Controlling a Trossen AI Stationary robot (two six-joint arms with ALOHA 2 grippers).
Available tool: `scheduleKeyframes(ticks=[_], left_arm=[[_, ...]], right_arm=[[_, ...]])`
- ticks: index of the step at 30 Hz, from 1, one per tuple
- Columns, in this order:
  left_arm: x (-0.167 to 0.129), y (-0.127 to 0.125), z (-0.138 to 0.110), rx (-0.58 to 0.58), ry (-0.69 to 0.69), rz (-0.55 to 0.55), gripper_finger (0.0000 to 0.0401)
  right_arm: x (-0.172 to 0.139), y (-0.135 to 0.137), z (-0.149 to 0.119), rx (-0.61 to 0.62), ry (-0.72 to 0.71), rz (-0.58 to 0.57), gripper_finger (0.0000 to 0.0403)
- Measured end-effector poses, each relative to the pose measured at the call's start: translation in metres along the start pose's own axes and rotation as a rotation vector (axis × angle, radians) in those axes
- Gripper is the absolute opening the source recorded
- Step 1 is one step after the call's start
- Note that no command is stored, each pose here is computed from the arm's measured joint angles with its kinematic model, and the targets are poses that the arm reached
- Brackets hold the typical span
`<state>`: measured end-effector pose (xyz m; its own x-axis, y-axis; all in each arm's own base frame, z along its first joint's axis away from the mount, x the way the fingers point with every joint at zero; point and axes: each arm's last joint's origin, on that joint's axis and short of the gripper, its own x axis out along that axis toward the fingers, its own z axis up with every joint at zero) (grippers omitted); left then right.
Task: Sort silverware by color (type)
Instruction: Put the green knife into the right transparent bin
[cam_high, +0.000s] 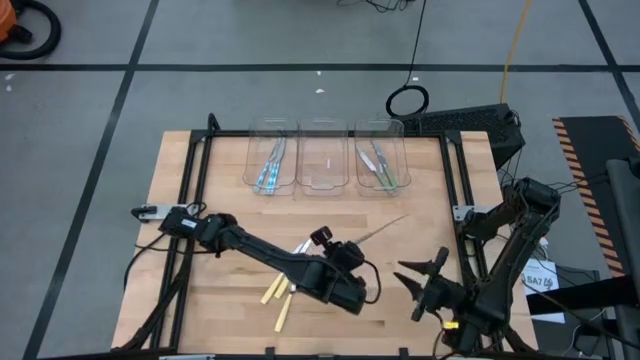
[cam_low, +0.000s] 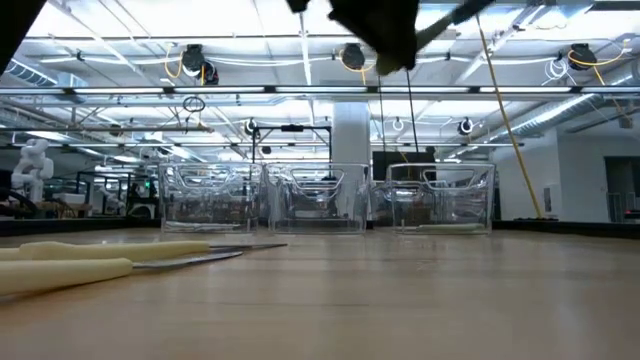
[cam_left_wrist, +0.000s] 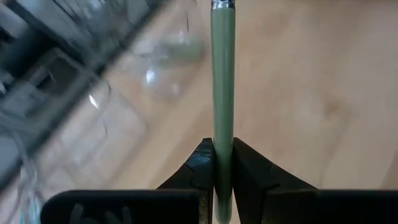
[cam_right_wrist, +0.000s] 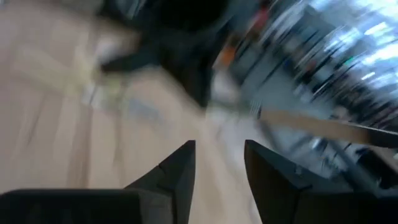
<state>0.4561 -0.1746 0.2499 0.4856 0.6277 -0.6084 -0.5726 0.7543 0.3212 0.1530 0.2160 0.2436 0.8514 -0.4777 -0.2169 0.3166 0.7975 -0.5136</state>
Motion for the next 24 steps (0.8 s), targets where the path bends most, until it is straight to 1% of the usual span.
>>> scheduleKeyframes(ticks=[2,4,6,9,11,16,19,22,24], left_arm=[[-0.005,-0.003,0.001,-0.002,-0.077,0.039,0.0035],[-0.010,-0.006,0.004,-0.024,-0.158,0.075,0.0035],[-0.014,-0.006,0.006,-0.036,-0.220,0.120,0.0035],[-0.020,-0.009,0.007,-0.032,-0.283,0.157,0.0035],[-0.024,-0.013,0.008,-0.017,-0.307,0.152,0.0035],[-0.035,-0.024,0.010,-0.012,-0.350,0.109,0.0035],[-0.039,-0.027,0.011,-0.008,-0.375,0.116,0.0035],[-0.047,-0.027,0.009,0.006,-0.396,0.136,0.0035],[-0.056,-0.025,0.009,0.037,-0.405,0.136,0.0035]], right_arm=[[0.001,-0.001,0.000,0.056,-0.128,-0.074,0.0130],[0.002,-0.003,-0.001,0.080,-0.187,-0.110,0.0130],[0.008,-0.007,-0.002,0.079,-0.176,-0.131,0.0130],[0.018,-0.011,-0.002,0.124,-0.160,-0.163,0.0130],[0.023,-0.012,-0.002,0.132,-0.152,-0.179,0.0130],[0.029,-0.014,-0.002,0.036,-0.129,-0.209,0.0130],[0.036,-0.018,-0.002,-0.090,-0.093,-0.239,0.0130],[0.043,-0.029,0.002,-0.132,-0.032,-0.250,0.0130],[0.045,-0.037,0.009,-0.132,0.036,-0.228,0.0130]])
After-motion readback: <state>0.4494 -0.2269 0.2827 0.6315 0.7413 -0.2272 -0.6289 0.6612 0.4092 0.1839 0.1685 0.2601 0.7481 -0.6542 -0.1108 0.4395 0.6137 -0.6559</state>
